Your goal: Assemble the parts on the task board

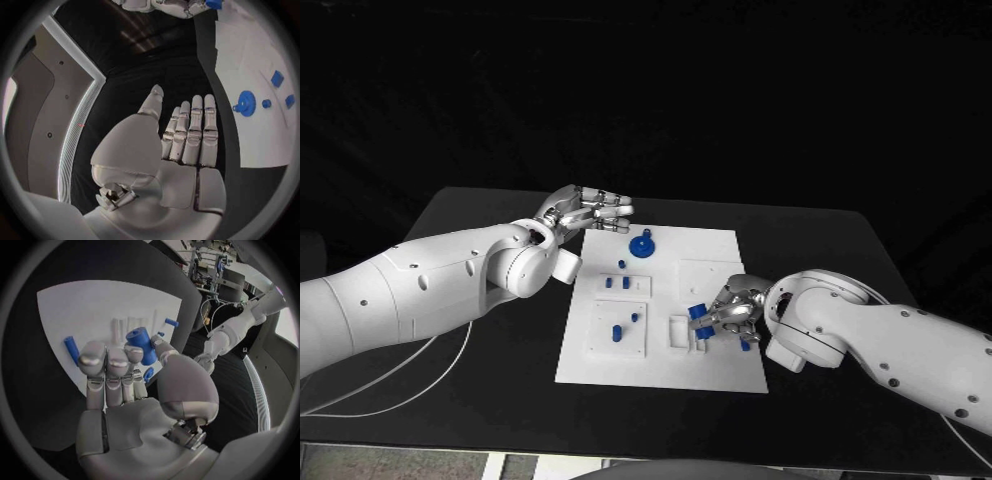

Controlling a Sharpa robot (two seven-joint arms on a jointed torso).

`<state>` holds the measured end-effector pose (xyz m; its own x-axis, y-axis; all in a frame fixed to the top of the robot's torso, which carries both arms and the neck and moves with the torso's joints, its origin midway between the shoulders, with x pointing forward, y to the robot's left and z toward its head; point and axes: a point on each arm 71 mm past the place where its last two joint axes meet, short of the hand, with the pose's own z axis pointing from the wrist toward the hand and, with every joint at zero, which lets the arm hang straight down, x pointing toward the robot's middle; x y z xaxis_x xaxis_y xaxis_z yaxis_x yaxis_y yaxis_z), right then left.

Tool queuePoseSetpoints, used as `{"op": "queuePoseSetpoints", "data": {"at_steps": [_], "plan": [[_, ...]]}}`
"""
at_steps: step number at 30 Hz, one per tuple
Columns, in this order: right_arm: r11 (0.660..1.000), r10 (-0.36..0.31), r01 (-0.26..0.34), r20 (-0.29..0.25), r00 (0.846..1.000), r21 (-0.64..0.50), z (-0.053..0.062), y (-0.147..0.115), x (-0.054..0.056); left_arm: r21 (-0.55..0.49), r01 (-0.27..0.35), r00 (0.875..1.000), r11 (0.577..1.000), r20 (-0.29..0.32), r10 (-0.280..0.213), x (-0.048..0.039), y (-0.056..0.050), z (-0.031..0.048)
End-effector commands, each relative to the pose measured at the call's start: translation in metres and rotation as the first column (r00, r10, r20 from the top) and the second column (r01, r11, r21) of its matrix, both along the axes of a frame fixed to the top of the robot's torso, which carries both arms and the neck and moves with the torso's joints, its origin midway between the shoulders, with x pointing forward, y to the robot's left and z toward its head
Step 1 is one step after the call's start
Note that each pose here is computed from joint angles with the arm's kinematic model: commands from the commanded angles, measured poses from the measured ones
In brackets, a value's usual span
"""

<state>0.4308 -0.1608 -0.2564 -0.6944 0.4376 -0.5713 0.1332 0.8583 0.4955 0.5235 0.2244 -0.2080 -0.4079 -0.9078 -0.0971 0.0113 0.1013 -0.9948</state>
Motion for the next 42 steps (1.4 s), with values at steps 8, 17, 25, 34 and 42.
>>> {"op": "queuePoseSetpoints", "data": {"at_steps": [8, 17, 25, 34, 42], "plan": [[0.995, 0.066, -0.065, 0.008, 0.998, -0.077, -0.006, 0.012, 0.004, -0.009, 0.035, 0.999, 0.999, -0.002, -0.035, -0.0011, -0.006, 0.0], [0.989, 0.099, -0.096, 0.019, 0.995, -0.112, -0.012, 0.021, 0.006, -0.011, 0.042, 0.999, 0.999, -0.003, -0.042, -0.0013, -0.008, 0.0001], [0.983, 0.124, -0.121, 0.011, 0.992, -0.135, -0.016, 0.026, 0.006, -0.011, 0.047, 0.999, 0.999, -0.007, -0.047, -0.0014, -0.009, -0.0001], [0.977, 0.154, -0.154, -0.011, 0.988, -0.149, -0.018, 0.029, 0.004, -0.012, 0.054, 0.998, 0.998, -0.012, -0.054, -0.0017, -0.009, -0.0003], [0.974, 0.17, -0.171, -0.021, 0.985, -0.149, -0.018, 0.031, 0.001, -0.011, 0.056, 0.998, 0.998, -0.014, -0.057, -0.0018, -0.009, -0.0004]]}}
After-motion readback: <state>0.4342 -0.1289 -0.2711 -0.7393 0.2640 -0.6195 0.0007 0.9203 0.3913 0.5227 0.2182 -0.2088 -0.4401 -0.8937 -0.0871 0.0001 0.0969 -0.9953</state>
